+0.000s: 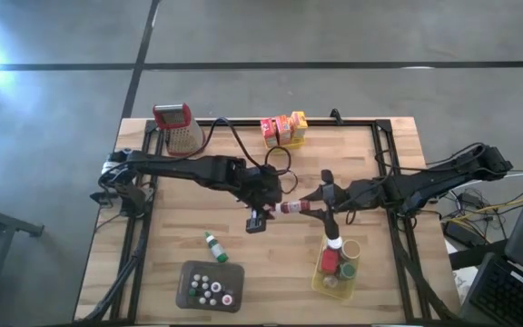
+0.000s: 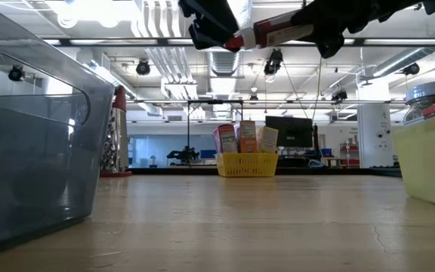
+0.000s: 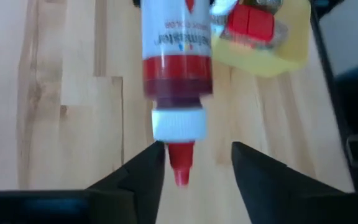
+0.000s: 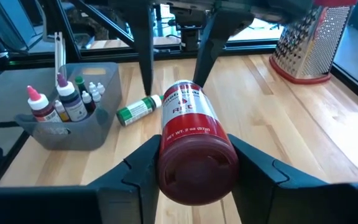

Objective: Pick & Place Kitchen Items
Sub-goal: Put the red food coloring bottle into the black bin

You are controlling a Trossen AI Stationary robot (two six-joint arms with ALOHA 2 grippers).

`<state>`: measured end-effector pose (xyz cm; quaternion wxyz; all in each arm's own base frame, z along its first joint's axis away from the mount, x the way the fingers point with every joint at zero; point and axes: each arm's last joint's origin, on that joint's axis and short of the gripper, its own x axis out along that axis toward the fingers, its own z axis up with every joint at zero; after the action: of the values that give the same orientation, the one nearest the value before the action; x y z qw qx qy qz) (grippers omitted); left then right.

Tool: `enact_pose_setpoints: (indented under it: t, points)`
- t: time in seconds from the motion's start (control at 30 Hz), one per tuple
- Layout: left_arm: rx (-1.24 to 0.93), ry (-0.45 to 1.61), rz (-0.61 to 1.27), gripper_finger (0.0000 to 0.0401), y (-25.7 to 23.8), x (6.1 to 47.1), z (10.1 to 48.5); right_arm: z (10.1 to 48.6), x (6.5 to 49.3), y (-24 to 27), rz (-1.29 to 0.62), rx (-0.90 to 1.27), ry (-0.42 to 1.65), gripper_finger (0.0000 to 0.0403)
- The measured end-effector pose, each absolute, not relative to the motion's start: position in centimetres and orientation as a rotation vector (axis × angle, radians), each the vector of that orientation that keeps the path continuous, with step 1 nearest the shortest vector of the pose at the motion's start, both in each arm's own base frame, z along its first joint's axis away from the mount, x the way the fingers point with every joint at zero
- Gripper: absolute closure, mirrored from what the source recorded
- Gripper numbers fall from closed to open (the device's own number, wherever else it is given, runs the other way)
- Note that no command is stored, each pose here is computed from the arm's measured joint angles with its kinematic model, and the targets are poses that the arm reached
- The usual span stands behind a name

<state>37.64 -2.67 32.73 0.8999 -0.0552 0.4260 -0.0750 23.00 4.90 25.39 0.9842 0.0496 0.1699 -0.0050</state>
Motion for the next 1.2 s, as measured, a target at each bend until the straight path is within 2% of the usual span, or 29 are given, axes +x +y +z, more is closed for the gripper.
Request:
enact_pose_setpoints:
  t: [0.13,0.23,0.33,0.5,0.73,0.97,1.2]
  points:
    - [-0.060,0.997,-0.129,0.0199,-2.1,36.5,33.6,25.3,23.0,4.9,-0.011,0.102,0.347,0.0249]
    - [-0.027,1.117,0.004,0.0199,-1.6,34.7,34.1,25.2,22.9,4.9,-0.013,0.105,0.364,0.0245]
    - [0.003,1.078,0.119,0.0204,-1.6,33.3,34.9,25.1,22.8,4.9,-0.014,0.102,0.379,0.0248]
    - [0.008,0.836,0.163,0.0208,-3.0,31.4,34.8,24.5,22.6,4.8,-0.012,0.099,0.391,0.0263]
    - [-0.020,0.400,0.114,0.0209,-5.6,28.5,30.5,24.3,22.5,5.1,0.012,0.113,0.296,0.0249]
    - [-0.073,-0.057,0.069,0.0208,-5.6,26.3,26.8,25.2,22.8,5.1,0.033,0.086,0.165,0.0261]
    - [0.031,-0.077,0.011,0.0208,-5.6,25.6,24.8,25.4,22.8,5.1,0.036,0.096,0.136,0.0245]
